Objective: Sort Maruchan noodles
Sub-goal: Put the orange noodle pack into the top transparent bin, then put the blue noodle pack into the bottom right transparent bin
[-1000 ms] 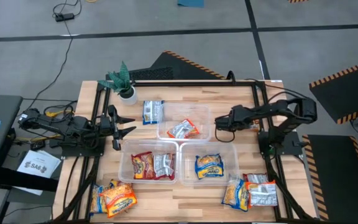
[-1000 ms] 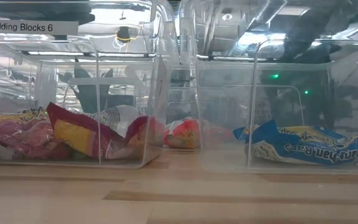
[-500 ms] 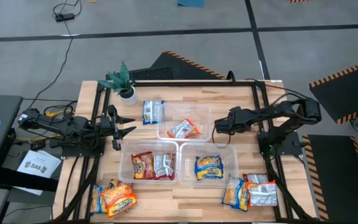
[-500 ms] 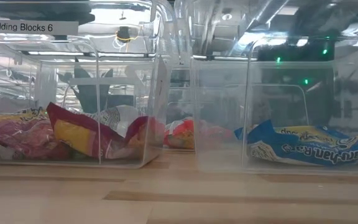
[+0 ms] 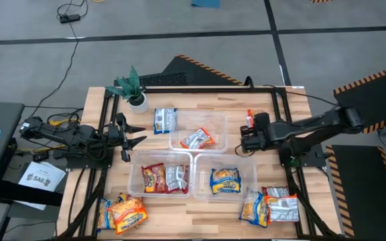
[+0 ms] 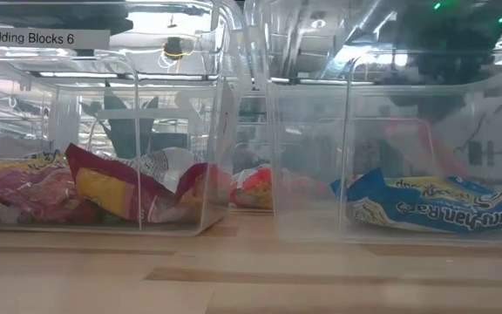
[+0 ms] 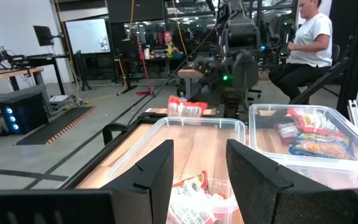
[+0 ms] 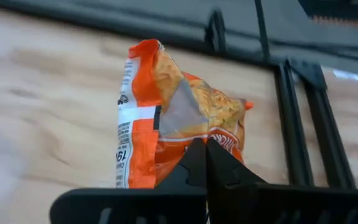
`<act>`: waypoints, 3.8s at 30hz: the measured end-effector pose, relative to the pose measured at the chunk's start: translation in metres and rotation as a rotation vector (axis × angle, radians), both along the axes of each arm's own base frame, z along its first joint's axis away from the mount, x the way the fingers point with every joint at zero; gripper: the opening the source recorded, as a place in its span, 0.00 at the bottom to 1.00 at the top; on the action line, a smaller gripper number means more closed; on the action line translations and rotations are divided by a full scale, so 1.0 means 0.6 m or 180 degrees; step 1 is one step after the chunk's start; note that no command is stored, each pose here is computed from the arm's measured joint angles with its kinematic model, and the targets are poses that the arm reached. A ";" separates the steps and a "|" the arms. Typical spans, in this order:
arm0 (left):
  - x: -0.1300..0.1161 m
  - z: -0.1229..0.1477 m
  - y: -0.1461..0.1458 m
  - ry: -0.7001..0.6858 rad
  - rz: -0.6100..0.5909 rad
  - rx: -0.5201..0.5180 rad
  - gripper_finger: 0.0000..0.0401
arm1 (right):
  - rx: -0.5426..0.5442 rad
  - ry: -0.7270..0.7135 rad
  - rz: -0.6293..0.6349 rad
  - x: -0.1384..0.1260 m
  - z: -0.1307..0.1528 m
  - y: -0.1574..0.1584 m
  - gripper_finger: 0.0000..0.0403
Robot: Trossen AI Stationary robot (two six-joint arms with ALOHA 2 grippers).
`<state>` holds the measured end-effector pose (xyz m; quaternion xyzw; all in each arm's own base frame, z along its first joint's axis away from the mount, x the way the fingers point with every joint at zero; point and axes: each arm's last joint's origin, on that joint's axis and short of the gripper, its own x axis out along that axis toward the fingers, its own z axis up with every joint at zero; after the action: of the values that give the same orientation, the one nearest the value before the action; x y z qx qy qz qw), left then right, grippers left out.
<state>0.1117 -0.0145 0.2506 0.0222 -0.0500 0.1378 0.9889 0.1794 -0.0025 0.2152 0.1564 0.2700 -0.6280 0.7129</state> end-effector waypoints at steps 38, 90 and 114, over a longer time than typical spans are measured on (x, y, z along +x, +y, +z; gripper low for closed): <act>0.000 0.001 0.000 -0.0011 0.0009 -0.0001 0.34 | -0.1191 -0.1267 0.2230 0.141 0.122 0.127 0.01; 0.011 -0.006 -0.001 0.0101 0.0146 -0.0036 0.34 | -0.1059 -0.1282 0.2803 0.191 0.101 0.075 0.60; 0.067 -0.102 0.124 0.0909 0.1293 -0.1725 0.34 | -0.1025 -0.1333 0.2665 0.191 0.100 0.070 0.59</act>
<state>0.1521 0.0600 0.1894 -0.2121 0.1322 0.3351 0.9084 0.2941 0.0396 0.2755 0.0452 0.0601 -0.2764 0.9581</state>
